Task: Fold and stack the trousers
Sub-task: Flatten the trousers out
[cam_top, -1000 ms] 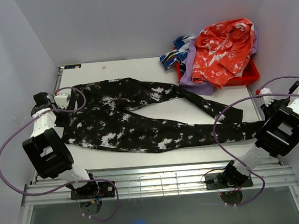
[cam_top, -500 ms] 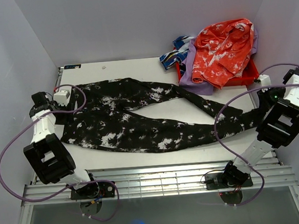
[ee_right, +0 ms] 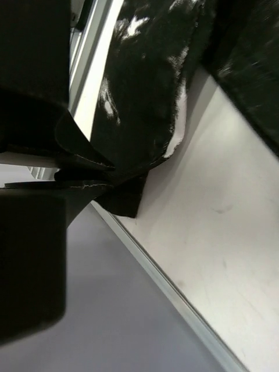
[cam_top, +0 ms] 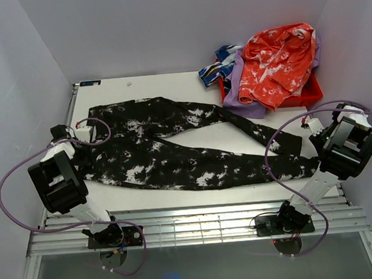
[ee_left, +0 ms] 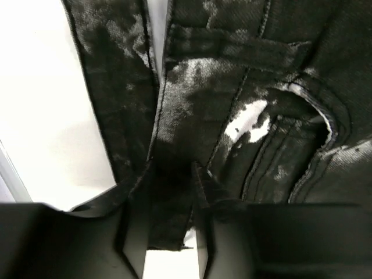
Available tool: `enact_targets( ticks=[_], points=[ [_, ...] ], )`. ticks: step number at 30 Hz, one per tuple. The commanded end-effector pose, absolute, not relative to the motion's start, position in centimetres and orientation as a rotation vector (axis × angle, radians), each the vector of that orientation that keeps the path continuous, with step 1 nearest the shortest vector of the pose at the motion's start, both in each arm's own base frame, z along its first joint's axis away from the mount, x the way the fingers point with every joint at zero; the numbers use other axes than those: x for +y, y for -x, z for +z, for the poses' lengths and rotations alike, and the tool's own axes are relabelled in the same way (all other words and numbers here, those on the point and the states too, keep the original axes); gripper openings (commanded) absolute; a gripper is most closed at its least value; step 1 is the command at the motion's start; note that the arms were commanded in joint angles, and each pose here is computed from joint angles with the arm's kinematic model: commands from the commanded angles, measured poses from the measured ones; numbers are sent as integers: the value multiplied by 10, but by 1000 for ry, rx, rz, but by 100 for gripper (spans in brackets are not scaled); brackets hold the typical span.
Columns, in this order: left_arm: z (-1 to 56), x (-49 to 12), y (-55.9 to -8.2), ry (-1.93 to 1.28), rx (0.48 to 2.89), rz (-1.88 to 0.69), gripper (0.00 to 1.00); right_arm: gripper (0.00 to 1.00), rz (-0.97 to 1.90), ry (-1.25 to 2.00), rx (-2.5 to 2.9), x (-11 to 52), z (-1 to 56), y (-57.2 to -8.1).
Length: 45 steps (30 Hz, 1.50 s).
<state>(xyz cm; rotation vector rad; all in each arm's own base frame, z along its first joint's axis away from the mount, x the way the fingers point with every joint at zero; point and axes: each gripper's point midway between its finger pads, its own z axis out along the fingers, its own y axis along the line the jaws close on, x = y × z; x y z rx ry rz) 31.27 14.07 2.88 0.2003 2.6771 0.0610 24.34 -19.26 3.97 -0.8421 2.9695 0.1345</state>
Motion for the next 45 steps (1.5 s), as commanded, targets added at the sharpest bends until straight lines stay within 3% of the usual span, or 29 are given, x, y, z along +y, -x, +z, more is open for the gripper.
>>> enact_targets(
  ticks=[1,3,4,7,12,17,18,19,20,21,22,23,26,31,38,45],
  points=[
    [12,152,-288,-250,2742,177,38,8,-25,948,3010,-211,52,-230],
    [6,157,-274,-251,2766,219,28,8,-21,949,3004,-210,56,-231],
    [0,156,-264,-263,2790,211,18,8,-18,948,3001,-210,57,-232],
    [-4,162,-242,-257,2835,224,0,8,-7,944,2988,-210,63,-238],
    [7,187,-214,-258,2841,371,0,8,-2,1011,2952,-204,66,-242],
    [15,191,-194,-263,2885,347,0,8,89,1096,2958,-181,56,-230],
    [17,190,-193,-288,2877,346,2,8,114,1111,2952,-174,55,-228],
    [25,184,-201,-310,2820,313,15,8,154,1143,2941,-166,53,-226],
    [28,178,-200,-319,2814,279,32,27,206,1150,2944,-158,54,-221],
    [38,177,-208,-333,2780,259,60,40,281,1121,2890,-146,54,-228],
    [46,174,-214,-333,2751,238,72,71,316,1080,2872,-141,58,-233],
    [51,167,-221,-338,2718,181,76,80,297,1043,2829,-143,70,-250],
    [83,165,-251,-312,2630,117,79,85,408,902,2697,-126,99,-283],
    [142,150,-307,-313,2447,-81,79,84,349,829,2429,-115,154,-341],
    [151,111,-336,-272,2383,-362,78,65,637,927,2413,-66,119,-316],
    [122,95,-329,-250,2432,-467,77,71,470,1239,2362,-39,65,-281]
  ],
)
